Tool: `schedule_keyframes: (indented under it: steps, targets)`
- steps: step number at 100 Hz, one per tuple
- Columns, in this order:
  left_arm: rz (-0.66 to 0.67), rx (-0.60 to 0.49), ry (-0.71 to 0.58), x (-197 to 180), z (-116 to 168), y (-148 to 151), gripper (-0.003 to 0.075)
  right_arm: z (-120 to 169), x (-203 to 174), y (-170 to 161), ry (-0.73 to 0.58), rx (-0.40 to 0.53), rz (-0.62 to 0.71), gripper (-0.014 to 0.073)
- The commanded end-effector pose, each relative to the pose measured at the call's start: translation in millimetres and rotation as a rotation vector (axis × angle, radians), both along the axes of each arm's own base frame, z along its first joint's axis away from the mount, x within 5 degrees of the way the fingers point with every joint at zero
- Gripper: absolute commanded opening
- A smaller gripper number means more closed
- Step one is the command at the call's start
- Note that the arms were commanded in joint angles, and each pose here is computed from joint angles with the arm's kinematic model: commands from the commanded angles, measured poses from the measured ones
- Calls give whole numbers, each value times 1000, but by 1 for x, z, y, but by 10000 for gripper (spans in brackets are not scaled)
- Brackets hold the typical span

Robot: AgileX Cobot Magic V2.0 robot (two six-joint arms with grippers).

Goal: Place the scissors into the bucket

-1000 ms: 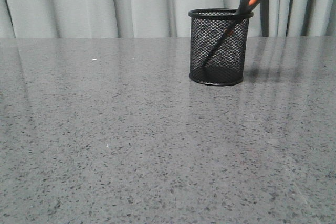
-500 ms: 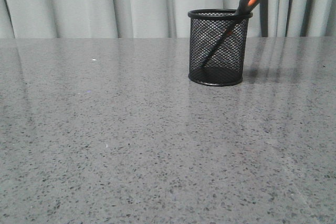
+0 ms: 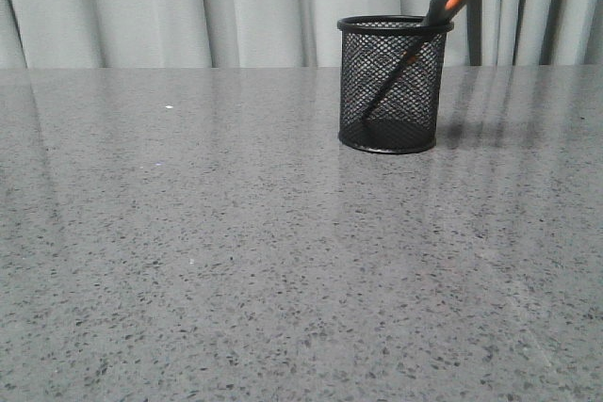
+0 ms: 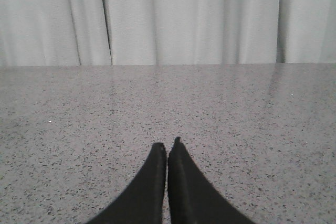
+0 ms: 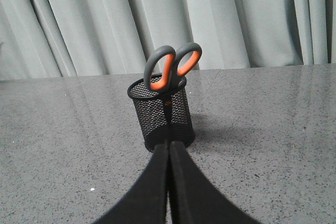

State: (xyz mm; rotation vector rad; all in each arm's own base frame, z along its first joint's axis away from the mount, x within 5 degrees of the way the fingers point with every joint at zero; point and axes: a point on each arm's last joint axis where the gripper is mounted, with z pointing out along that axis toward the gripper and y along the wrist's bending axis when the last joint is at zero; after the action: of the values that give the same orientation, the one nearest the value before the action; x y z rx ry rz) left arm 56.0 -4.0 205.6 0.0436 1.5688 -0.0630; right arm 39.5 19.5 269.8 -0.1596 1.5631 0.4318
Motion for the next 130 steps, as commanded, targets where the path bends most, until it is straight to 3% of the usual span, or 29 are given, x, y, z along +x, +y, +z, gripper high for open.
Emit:
schedule_keyframes:
  steps: [1,42,49,62,91,130]
  targets:
    - [10,-10,-74,-1,-1,1,-21,14,-1,-2,-86,38,-19,-54]
    - [10,-10,-74,-1,-1,1,-21,14,-1,-2,-88,38,-20,-54]
    - [10,-10,-74,-1,-1,1,-21,12,1,-3,-98,-7,-33,-54]
    - [10,-10,-74,-1,-1,1,-21,-5,7,-5,-112,-118,-92,-54]
    - [10,-10,-72,-1,-1,1,-21,-60,14,-12,-137,-120,-245,-54]
    - [10,-10,-70,-1,-1,1,-21,-84,15,-12,93,-191,-234,-54]
